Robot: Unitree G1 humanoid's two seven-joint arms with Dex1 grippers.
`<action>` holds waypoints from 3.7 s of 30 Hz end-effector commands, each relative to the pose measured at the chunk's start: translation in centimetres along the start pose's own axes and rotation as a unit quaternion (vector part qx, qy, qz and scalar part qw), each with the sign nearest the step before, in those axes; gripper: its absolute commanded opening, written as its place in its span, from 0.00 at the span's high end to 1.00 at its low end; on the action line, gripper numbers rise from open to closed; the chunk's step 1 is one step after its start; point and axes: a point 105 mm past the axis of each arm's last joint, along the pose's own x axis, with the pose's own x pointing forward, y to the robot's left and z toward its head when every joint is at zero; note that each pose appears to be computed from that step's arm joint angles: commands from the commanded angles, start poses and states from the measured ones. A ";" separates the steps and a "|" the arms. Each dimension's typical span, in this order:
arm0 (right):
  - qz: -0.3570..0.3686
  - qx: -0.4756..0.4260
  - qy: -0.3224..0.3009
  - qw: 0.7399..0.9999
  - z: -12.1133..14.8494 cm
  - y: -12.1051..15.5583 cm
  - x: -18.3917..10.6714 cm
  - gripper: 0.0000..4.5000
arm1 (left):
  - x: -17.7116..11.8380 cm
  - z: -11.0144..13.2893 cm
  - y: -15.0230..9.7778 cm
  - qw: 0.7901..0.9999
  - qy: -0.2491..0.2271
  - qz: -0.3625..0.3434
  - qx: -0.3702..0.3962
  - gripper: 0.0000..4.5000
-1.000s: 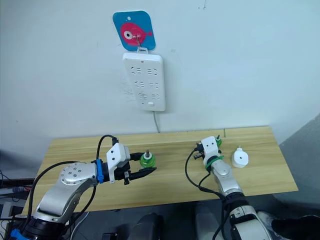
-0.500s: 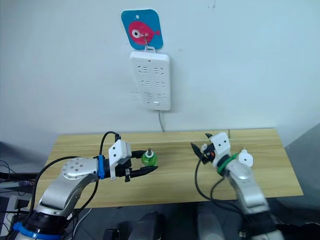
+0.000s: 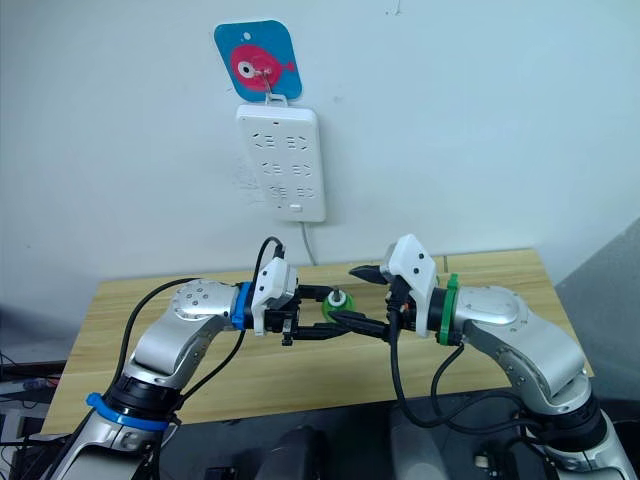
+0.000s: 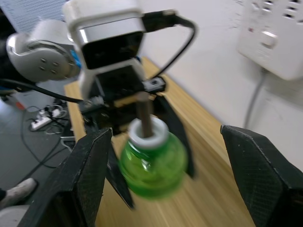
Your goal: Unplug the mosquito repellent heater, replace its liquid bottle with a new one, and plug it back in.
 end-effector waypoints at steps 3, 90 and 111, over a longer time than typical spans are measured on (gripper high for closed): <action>0.028 0.008 -0.007 1.000 0.4 0.9 0.4 0.15 | 0.6 0.9 -0.5 1.000 -0.022 -0.012 0.015 0.49; -0.075 0.427 -0.294 0.852 6.2 -1.8 -2.9 0.82 | 0.1 8.7 1.2 0.772 -0.317 -0.033 -0.550 0.46; -0.261 0.348 -0.176 0.883 0.6 -4.5 -8.7 0.00 | -1.5 6.7 1.9 0.809 -0.278 0.018 -0.517 0.46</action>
